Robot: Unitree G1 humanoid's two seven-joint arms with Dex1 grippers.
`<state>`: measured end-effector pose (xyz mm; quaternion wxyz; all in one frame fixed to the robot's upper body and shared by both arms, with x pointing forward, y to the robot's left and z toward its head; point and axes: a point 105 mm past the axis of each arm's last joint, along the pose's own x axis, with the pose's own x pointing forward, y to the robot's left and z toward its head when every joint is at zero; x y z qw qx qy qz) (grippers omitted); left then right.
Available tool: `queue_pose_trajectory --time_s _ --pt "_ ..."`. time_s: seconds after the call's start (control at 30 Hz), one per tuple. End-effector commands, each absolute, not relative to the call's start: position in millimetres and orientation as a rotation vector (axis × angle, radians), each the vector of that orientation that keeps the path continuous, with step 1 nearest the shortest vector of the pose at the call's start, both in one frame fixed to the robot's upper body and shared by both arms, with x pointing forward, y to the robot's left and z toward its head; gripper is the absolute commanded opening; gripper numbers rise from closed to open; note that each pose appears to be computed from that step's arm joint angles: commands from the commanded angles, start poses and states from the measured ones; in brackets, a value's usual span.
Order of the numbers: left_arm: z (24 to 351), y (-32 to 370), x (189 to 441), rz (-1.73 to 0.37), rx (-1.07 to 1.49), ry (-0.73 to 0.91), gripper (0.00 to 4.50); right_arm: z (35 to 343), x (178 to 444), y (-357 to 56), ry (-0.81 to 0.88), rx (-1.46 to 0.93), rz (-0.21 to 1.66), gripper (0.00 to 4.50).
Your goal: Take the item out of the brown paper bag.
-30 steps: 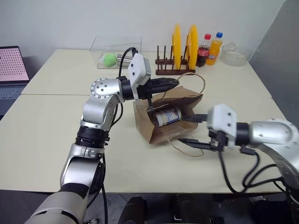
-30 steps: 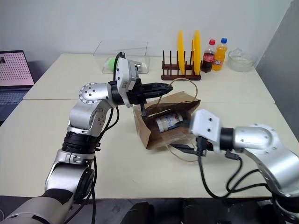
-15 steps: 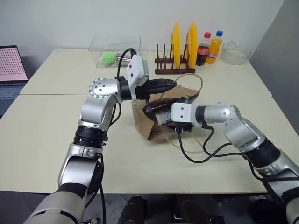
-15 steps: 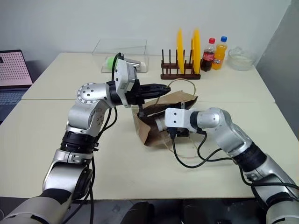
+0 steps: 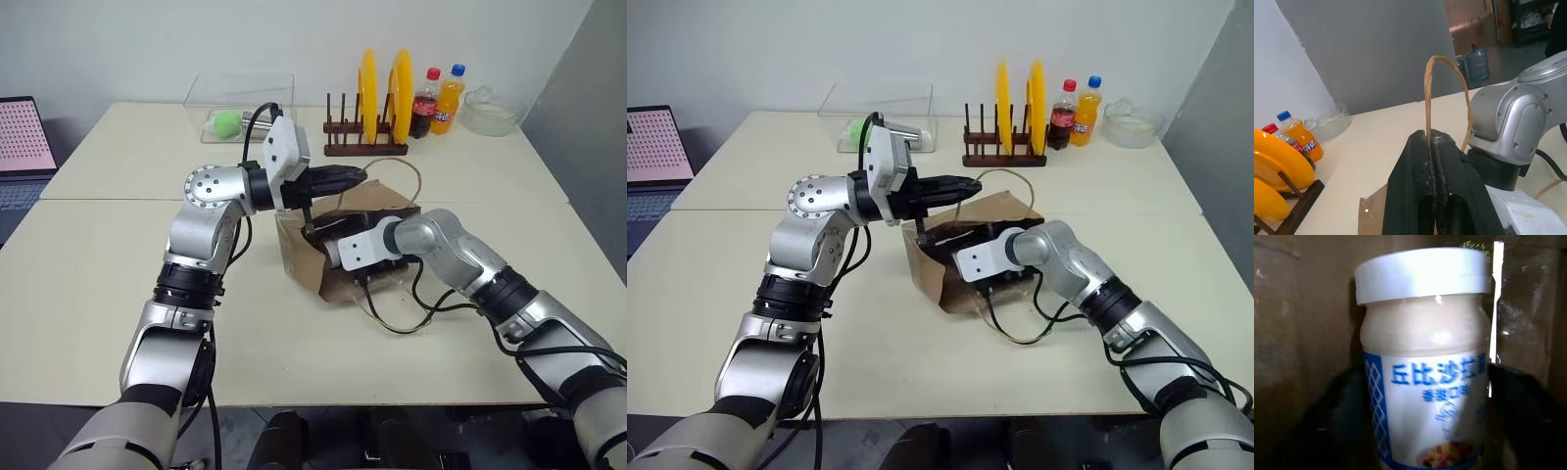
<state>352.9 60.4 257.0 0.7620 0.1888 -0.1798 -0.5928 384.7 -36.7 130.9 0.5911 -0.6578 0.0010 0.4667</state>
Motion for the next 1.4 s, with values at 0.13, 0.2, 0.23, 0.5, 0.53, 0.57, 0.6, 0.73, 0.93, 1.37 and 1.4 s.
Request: queue_pose_trajectory --time_s 0.13,0.2,0.23,0.5,0.53,0.57,0.6,0.73,0.93,1.37,1.4 --pt "268 74 367 -1.163 0.464 -0.430 0.00 165 375 -31 -0.113 -1.494 1.090 3.00" --pt "269 75 372 -1.134 0.462 -0.423 0.00 175 369 -29 -0.155 -1.471 1.093 3.00" --pt "269 77 376 -1.115 0.466 -0.420 0.00 181 365 -29 -0.185 -1.464 1.095 3.00" --pt "273 78 391 -1.039 0.463 -0.400 0.00 229 320 -33 -0.414 -1.301 1.172 3.00" --pt "273 78 393 -1.033 0.465 -0.396 0.00 236 315 -33 -0.448 -1.256 1.177 3.00" --pt "272 78 394 -1.031 0.469 -0.393 0.00 242 310 -35 -0.480 -1.232 1.178 3.00" --pt "271 78 394 -1.030 0.474 -0.390 0.00 247 307 -36 -0.510 -1.200 1.174 3.00" --pt "269 77 396 -1.032 0.487 -0.383 0.00 267 300 -44 -0.614 -1.087 1.120 3.00" --pt "269 75 397 -1.039 0.489 -0.385 0.00 304 312 -65 -0.712 -0.969 0.888 3.00" --pt "272 81 399 -1.023 0.508 -0.397 0.00 302 391 -191 -0.346 -1.100 0.425 3.00" --pt "272 82 399 -1.020 0.509 -0.397 0.00 293 396 -199 -0.297 -1.110 0.424 3.00"
